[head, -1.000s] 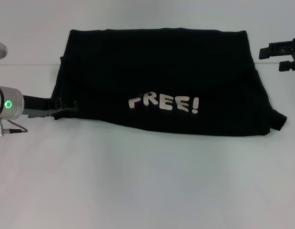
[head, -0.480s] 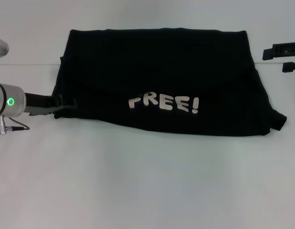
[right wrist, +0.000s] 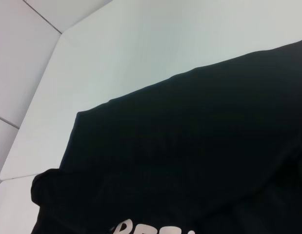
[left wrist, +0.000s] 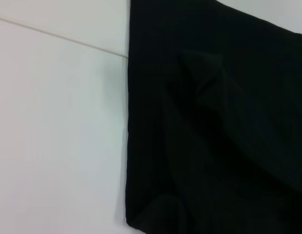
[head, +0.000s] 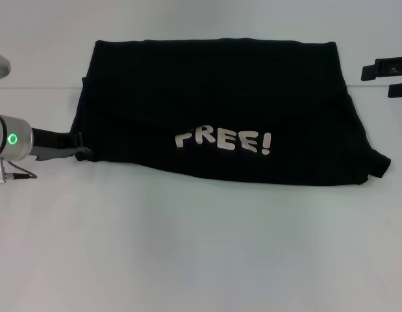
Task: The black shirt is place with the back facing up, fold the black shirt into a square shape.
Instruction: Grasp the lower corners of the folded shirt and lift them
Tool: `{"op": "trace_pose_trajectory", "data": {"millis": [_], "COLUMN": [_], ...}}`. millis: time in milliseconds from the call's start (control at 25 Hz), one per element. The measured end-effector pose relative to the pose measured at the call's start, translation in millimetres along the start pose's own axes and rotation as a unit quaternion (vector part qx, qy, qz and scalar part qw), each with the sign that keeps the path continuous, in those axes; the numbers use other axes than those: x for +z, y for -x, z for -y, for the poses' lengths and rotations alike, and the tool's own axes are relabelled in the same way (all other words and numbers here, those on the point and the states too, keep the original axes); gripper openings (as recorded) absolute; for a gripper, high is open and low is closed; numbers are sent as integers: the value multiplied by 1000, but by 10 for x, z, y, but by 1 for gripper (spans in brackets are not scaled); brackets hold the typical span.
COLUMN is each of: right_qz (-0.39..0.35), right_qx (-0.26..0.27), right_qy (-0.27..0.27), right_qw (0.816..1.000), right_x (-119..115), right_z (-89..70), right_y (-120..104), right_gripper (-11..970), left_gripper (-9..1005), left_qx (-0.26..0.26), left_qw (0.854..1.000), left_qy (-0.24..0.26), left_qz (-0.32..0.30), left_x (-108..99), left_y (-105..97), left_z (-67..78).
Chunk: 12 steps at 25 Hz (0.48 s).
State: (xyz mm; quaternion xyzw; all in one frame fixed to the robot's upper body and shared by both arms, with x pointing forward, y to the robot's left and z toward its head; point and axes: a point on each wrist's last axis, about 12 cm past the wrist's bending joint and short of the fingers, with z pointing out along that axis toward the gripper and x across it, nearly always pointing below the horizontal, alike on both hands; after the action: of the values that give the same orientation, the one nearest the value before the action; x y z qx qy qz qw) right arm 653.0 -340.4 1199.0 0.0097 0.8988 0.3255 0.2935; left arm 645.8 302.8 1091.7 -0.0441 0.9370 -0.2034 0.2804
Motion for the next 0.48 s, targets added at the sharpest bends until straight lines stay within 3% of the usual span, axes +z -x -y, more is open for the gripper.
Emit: {"op": "trace_pose_trajectory", "data": {"millis": [80, 160, 480], "right_qz": [0, 0, -43], "right_qx": [0, 0, -7], "right_qy": [0, -1, -29], "right_qw": [1000, 1000, 999], "right_x": [-4, -7, -34], "right_z": [4, 5, 94], "right_y": [0, 2, -111], "right_gripper": [924, 924, 923], "left_gripper": [322, 102, 32], "left_qx": [0, 0, 3], "left_qw": [1000, 1000, 1000], "left_qy": [1, 0, -7], "left_qz": [0, -1, -2], "left_x": [0, -4, -55], "left_y": [0, 2, 40], "left_z": [-1, -2, 2]}}
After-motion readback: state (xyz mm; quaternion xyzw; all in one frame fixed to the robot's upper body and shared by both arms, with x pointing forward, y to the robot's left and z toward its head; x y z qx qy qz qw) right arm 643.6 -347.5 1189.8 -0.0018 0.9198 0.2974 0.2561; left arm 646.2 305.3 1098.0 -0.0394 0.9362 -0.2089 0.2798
